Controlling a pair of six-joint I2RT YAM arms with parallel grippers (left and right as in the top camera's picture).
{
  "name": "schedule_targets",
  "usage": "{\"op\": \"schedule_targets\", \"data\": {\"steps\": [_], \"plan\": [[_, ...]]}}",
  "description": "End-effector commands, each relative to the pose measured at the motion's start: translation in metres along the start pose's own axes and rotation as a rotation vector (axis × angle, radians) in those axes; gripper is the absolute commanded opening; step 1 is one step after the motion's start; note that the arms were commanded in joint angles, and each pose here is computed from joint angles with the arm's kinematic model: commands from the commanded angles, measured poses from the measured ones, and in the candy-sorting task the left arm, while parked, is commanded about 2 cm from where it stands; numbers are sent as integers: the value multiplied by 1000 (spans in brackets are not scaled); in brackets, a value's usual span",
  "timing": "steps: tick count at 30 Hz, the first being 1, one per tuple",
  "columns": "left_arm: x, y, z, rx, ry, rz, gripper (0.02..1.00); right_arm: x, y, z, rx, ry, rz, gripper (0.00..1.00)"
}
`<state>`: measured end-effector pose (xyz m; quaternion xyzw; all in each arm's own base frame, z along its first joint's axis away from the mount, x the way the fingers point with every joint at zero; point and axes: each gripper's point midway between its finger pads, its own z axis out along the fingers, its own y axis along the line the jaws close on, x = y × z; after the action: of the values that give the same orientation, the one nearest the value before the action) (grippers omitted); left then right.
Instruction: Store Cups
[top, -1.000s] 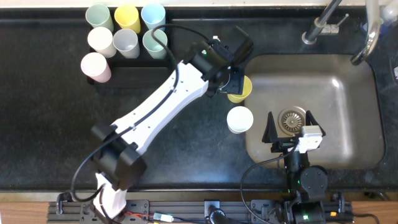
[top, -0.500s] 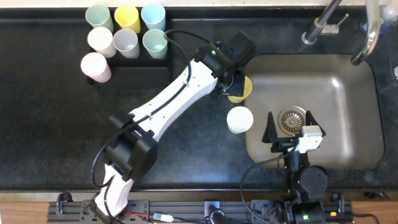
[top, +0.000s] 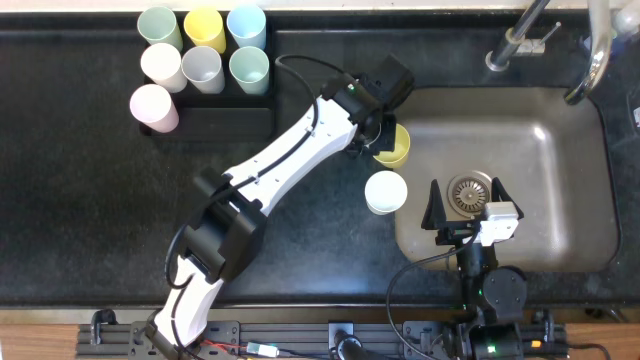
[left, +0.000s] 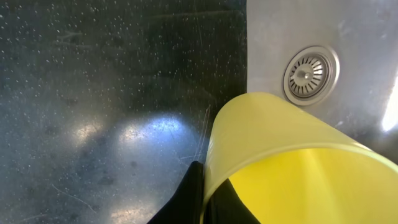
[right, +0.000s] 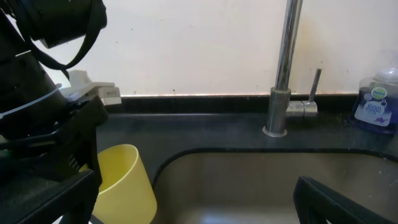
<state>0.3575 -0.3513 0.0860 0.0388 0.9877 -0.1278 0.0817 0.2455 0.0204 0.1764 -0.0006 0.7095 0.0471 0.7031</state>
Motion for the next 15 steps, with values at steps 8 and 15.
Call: {"op": "schedule_targets", "data": {"steps": [8, 15], "plan": [[-64, 33, -112, -30, -367, -230, 36, 3, -1, 0, -1, 0, 4, 998], [-83, 145, -255, -69, -698, -721, 36, 3, -1, 0, -1, 0, 4, 998]]}}
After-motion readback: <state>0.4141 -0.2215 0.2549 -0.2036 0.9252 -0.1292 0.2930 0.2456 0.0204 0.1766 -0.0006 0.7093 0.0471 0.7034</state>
